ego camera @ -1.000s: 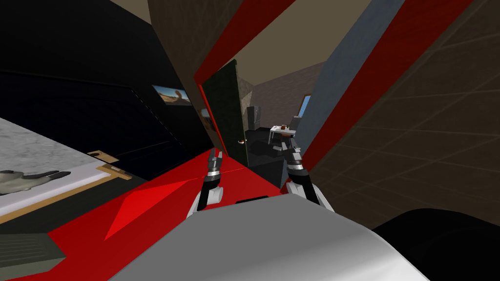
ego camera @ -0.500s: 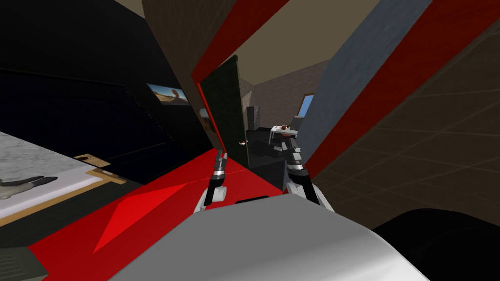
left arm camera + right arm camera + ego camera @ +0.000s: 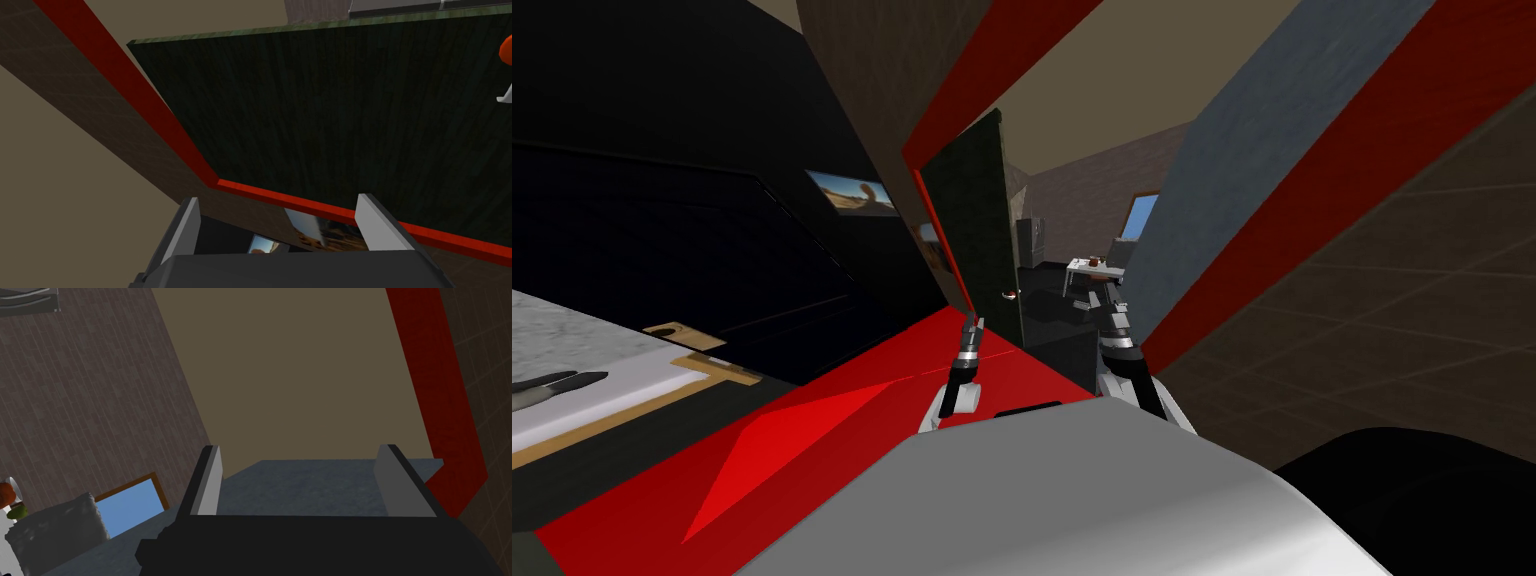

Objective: Push the door open

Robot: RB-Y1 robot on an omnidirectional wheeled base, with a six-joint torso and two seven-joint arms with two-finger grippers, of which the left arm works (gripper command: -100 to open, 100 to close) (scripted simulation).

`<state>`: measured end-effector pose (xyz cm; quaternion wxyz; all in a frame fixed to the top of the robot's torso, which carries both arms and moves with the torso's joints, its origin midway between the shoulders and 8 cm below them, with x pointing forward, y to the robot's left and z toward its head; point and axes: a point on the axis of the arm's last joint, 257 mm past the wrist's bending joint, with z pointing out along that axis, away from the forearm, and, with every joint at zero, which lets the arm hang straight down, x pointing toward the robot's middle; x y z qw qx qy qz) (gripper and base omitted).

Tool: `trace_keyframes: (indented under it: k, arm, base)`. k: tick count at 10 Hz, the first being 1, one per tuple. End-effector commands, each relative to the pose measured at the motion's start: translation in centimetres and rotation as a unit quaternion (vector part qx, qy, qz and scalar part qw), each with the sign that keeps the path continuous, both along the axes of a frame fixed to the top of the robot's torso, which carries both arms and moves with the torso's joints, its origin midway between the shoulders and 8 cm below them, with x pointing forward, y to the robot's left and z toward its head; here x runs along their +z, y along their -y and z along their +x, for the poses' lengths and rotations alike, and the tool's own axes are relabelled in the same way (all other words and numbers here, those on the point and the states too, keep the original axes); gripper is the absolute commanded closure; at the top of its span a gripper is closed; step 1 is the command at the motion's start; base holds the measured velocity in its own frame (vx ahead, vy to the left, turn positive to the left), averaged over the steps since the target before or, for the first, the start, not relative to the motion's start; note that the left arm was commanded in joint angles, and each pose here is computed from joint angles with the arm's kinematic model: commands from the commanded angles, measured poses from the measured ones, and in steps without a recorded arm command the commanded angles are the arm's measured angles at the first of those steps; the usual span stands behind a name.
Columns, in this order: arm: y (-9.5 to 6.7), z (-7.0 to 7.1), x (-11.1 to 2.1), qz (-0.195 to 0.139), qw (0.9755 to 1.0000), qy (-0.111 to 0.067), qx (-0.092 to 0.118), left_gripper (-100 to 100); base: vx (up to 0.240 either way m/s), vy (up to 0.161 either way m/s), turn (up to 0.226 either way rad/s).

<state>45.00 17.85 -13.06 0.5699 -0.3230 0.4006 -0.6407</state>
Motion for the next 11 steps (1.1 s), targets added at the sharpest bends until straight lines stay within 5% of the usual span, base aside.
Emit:
trace_keyframes:
  k: [1, 11]
  arm:
    - [0.8, 0.5, -1.3, 0.001, 0.9999, -0.011, -0.011, -100]
    - [5.6, 1.9, -9.2, 0.015, 0.9945, -0.077, -0.069, -100]
  base:
    - [0.102, 0.07, -0.038]
    - [0.08, 0.069, -0.027]
